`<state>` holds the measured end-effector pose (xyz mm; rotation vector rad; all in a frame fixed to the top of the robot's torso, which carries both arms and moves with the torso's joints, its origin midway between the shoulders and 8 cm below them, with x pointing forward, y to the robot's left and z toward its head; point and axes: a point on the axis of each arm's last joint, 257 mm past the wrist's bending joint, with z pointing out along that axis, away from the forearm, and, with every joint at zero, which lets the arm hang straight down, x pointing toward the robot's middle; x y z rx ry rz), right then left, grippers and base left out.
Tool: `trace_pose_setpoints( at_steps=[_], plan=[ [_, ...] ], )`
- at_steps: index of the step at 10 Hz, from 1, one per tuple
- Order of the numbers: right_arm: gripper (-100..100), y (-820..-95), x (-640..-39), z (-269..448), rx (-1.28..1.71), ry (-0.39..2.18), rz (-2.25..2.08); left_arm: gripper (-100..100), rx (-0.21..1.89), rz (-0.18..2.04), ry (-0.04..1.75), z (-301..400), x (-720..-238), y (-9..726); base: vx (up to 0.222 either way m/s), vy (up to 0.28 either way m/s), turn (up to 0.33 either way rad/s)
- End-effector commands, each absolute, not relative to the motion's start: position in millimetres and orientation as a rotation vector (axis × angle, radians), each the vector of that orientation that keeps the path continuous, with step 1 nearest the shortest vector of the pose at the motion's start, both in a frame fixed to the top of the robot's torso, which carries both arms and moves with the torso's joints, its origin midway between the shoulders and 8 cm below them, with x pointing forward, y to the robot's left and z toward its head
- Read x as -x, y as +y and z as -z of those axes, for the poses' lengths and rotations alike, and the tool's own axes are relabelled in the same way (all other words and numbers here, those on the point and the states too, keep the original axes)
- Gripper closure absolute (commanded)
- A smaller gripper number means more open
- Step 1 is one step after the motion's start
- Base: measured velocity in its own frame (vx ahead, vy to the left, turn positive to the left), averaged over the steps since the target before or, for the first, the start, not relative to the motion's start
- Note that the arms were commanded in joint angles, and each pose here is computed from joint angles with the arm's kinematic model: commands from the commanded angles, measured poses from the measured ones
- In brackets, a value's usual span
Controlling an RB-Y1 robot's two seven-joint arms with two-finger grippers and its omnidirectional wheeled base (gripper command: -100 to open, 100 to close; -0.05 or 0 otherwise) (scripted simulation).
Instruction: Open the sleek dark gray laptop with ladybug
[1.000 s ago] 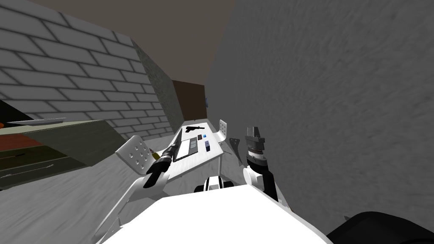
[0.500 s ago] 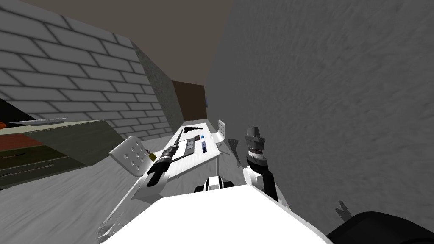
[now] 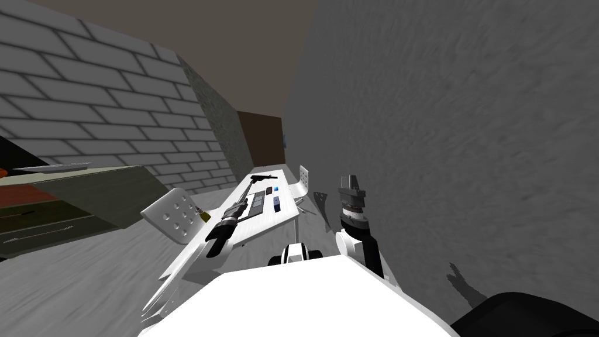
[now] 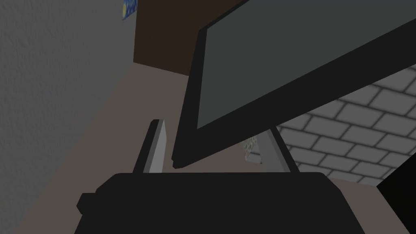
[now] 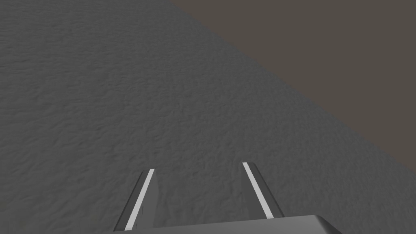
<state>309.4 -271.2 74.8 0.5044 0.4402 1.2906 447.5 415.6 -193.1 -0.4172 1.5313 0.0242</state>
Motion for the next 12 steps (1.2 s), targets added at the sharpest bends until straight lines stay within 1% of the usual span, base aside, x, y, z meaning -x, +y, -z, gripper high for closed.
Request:
trace_pose_setpoints(
  at_steps=[1,12],
  plan=[
    [0,-271.2,-309.4,-74.8,-0.504,0.440,-1.291,100,0.359,-0.074,1.538,205.4,-448.7,408.1,0.051,-0.030,0.118],
    [0,-271.2,-309.4,-74.8,-0.504,0.440,-1.291,100,0.098,-0.218,1.588,250.1,-454.5,359.7,0.029,-0.015,0.075]
  ],
)
